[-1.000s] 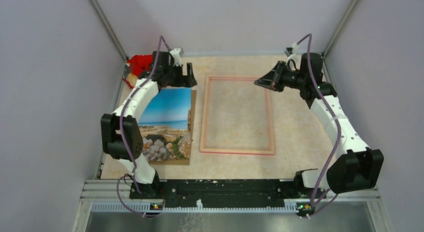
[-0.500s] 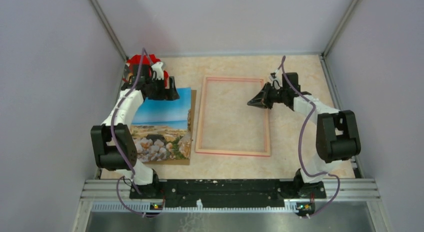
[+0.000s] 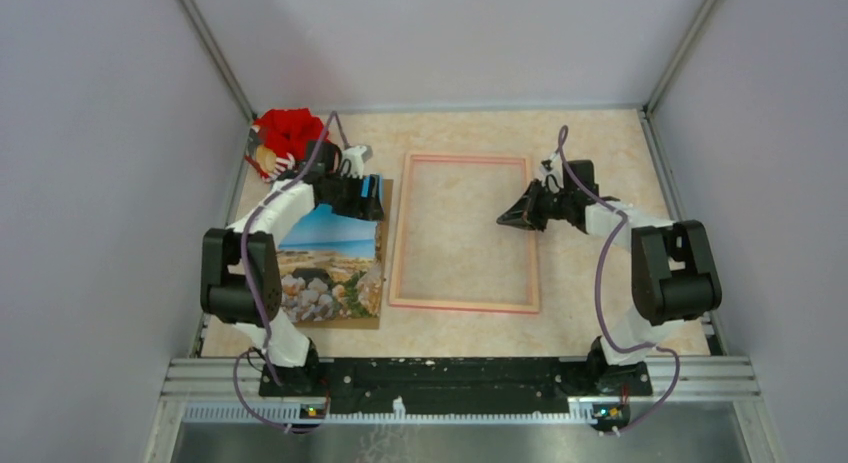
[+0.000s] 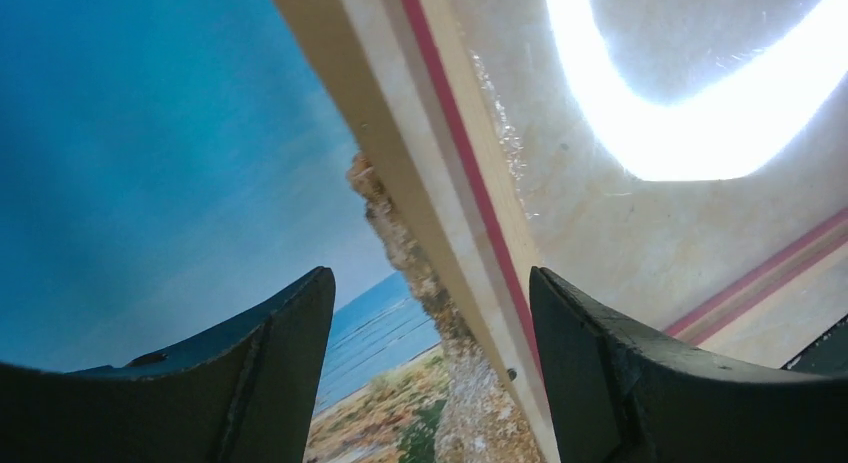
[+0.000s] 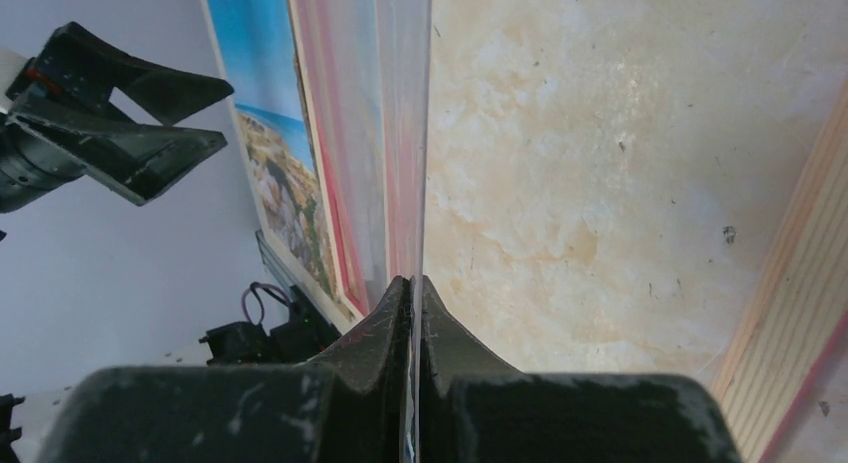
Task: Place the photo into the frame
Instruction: Place the photo frame item in the photo frame.
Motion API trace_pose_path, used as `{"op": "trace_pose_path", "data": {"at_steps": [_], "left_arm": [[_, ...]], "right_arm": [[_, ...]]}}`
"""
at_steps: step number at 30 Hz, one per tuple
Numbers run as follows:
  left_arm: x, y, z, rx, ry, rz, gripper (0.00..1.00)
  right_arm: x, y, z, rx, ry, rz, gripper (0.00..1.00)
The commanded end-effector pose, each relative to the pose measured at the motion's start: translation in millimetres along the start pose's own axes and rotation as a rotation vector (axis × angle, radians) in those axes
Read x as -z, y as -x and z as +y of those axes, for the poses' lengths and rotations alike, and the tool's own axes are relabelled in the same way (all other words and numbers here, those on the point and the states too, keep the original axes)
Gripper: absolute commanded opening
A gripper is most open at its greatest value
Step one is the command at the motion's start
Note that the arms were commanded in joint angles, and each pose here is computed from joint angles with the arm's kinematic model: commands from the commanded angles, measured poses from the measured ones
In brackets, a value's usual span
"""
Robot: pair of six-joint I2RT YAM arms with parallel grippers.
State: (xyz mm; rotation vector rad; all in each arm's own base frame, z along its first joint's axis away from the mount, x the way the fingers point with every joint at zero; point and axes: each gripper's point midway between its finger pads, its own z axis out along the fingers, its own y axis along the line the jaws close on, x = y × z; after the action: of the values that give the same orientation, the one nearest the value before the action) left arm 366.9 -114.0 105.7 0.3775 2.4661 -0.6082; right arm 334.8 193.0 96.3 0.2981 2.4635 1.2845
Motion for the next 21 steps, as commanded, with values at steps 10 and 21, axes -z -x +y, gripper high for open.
{"op": "trace_pose_path", "data": {"at_steps": [10, 21], "left_arm": [[-65.8, -17.8, -34.8, 0.041, -0.272, 0.119, 0.17], [-72.6, -22.0, -42.6, 0.059, -0.342, 0.12, 0.2]], "right_arm": [[5.2, 6.0, 13.6, 0.07, 0.056, -0.081, 0.0], [3.7, 1.0, 5.4, 0.064, 0.063, -0.111, 0.0]]}}
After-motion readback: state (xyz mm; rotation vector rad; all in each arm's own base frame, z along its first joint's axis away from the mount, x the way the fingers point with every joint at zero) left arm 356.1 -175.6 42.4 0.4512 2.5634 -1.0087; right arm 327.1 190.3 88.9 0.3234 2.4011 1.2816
